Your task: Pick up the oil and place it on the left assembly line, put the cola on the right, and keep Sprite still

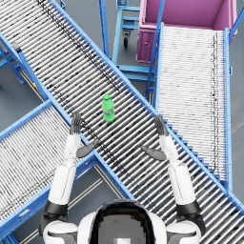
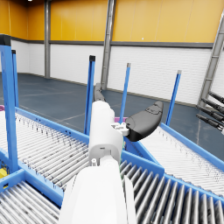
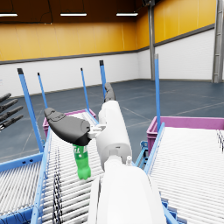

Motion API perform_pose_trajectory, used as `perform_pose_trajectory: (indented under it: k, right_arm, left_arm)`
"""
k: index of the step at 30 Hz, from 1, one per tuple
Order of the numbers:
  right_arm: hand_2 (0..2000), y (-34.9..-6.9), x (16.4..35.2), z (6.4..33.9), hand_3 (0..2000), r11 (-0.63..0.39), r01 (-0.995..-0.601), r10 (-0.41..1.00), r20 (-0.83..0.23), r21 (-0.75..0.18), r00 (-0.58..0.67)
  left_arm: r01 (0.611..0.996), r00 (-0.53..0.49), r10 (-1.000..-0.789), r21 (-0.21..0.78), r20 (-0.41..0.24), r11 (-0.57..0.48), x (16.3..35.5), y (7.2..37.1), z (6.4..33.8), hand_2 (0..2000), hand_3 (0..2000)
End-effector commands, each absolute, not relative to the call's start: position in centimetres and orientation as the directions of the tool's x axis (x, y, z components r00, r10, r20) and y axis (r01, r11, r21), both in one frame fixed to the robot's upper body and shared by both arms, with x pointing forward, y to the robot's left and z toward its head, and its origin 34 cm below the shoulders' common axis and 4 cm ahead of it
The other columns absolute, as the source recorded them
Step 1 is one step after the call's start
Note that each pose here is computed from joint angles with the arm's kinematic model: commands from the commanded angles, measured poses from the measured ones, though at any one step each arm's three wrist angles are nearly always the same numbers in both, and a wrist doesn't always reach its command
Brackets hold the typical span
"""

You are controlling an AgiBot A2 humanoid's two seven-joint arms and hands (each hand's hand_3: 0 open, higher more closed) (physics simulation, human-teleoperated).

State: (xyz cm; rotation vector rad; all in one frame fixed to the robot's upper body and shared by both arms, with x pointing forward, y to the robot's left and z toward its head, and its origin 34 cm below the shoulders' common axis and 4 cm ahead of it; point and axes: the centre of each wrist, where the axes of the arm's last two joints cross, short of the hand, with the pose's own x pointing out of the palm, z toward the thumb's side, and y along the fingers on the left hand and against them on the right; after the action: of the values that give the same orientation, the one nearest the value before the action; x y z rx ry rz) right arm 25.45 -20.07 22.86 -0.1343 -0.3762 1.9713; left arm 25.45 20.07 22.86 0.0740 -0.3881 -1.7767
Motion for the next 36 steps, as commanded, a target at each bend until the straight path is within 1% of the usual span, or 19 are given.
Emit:
perform_pose_trajectory:
  k: [1,36]
  right_arm:
    - [0,-20.07,25.45,22.86,0,-0.377,-0.869,0.904,0.076,-0.322,-0.420]
    - [0,-20.07,25.45,22.86,0,-0.377,-0.869,0.904,0.076,-0.322,-0.420]
  left_arm:
    - [0.935,-0.245,-0.957,0.299,0.157,-0.190,25.45,20.07,22.86,0,0]
    - [0.935,-0.245,-0.957,0.299,0.157,-0.190,25.45,20.07,22.86,0,0]
